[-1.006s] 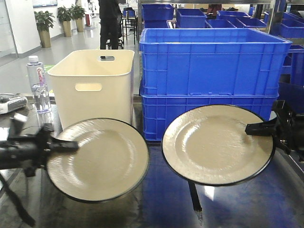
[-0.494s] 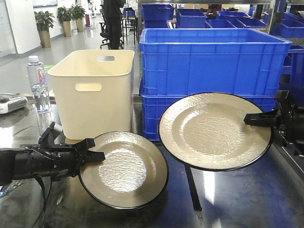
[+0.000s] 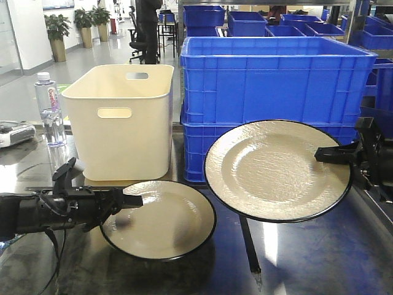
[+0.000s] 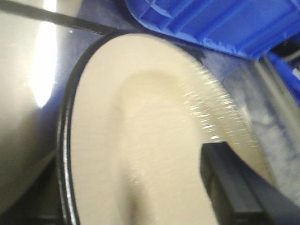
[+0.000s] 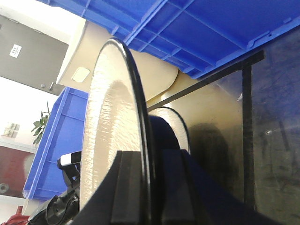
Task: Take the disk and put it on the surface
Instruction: 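Lower the left gripper's plate flat onto the table and release, then move the right gripper's plate over the first plate and stack it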
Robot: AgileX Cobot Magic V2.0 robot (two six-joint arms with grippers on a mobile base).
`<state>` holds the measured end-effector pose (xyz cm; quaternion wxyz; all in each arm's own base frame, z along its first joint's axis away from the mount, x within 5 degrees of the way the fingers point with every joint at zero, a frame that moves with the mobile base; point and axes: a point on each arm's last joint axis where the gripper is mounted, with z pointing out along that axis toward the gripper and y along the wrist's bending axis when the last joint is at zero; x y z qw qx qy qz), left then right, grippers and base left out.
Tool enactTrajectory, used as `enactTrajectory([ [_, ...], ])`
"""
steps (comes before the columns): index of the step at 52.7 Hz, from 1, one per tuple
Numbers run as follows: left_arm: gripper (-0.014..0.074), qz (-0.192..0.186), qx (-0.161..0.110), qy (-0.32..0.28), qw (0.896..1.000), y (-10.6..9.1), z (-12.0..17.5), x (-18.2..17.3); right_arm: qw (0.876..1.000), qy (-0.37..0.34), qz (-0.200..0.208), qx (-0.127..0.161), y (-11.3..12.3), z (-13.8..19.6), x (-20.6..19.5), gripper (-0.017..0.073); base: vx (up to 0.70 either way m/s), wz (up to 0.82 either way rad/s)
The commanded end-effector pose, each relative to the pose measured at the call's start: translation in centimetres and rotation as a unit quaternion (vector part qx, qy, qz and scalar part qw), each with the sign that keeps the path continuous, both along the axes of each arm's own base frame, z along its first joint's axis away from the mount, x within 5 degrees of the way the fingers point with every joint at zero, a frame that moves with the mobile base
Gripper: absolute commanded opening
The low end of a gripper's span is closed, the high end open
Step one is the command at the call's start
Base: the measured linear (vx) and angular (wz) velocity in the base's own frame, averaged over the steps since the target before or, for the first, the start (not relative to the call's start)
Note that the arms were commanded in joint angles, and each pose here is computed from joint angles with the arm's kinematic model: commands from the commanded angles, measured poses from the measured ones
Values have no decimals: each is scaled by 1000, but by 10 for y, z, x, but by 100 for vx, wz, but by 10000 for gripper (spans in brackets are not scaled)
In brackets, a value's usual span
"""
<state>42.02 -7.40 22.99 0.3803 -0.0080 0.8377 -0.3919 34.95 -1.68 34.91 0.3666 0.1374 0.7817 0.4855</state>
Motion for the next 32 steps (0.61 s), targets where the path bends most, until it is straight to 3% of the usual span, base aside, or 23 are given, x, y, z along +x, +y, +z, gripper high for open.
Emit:
enactTrajectory([
  [1, 644, 1, -9, -63, 998, 11, 39, -2, 997, -63, 1, 49, 5, 37, -11, -9, 0, 0],
  [9, 615, -1, -5, -79, 997, 34, 51, -7, 997, -69, 1, 42, 5, 37, -10, -9, 0, 0],
  [18, 510, -4, -14, -118, 993, 60, 84, -24, 997, -70, -23, 36, 7, 37, -6, -9, 0, 0],
  [25, 288, -6, -16, -157, 988, 73, 115, -43, 995, -78, -55, 16, 31, 36, 3, -9, 0, 0],
  [32, -10, 8, -2, -198, 980, 83, 146, -64, 992, -92, -89, -23, 67, 29, 15, -9, 0, 0],
])
